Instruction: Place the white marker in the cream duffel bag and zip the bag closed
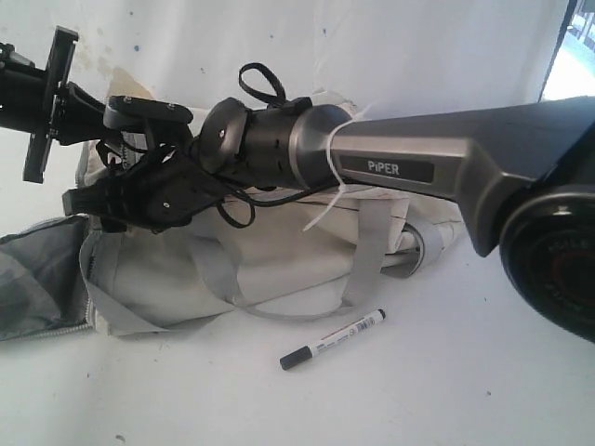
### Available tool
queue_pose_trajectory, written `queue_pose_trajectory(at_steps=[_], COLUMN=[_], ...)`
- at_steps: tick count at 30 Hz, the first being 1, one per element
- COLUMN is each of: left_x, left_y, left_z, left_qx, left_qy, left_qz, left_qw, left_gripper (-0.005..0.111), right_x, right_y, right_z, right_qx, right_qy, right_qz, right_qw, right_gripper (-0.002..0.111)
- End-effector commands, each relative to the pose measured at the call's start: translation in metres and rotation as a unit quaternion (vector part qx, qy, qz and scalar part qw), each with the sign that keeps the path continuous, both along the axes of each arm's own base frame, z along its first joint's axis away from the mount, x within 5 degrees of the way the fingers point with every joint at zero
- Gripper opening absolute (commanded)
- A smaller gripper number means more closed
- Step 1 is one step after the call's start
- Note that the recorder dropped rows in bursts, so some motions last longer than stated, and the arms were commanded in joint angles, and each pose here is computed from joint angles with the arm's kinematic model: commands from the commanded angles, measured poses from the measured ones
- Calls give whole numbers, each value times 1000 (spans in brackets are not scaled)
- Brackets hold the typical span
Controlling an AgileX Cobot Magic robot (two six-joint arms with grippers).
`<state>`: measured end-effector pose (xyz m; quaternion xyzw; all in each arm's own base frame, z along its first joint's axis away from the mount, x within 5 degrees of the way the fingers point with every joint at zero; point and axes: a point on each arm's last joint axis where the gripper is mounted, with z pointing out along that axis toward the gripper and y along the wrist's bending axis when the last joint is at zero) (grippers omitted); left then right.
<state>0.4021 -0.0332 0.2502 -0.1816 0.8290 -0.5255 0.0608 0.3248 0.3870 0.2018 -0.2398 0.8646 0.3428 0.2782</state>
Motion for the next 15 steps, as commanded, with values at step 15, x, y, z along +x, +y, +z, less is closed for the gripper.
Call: queue_pose_trajectory(at_steps=[15], left_x=[-1], left_y=[-2], left_z=[13], left_qx=[-13], left_qy=[-20], left_qz=[-1], left_qw=[1000], left_gripper=[0], right_x=[23], right_y=[-25], right_z=[0], right_qx=[6], right_qy=[35], right_qz=[-29], right_qw=[999], right_gripper=[52])
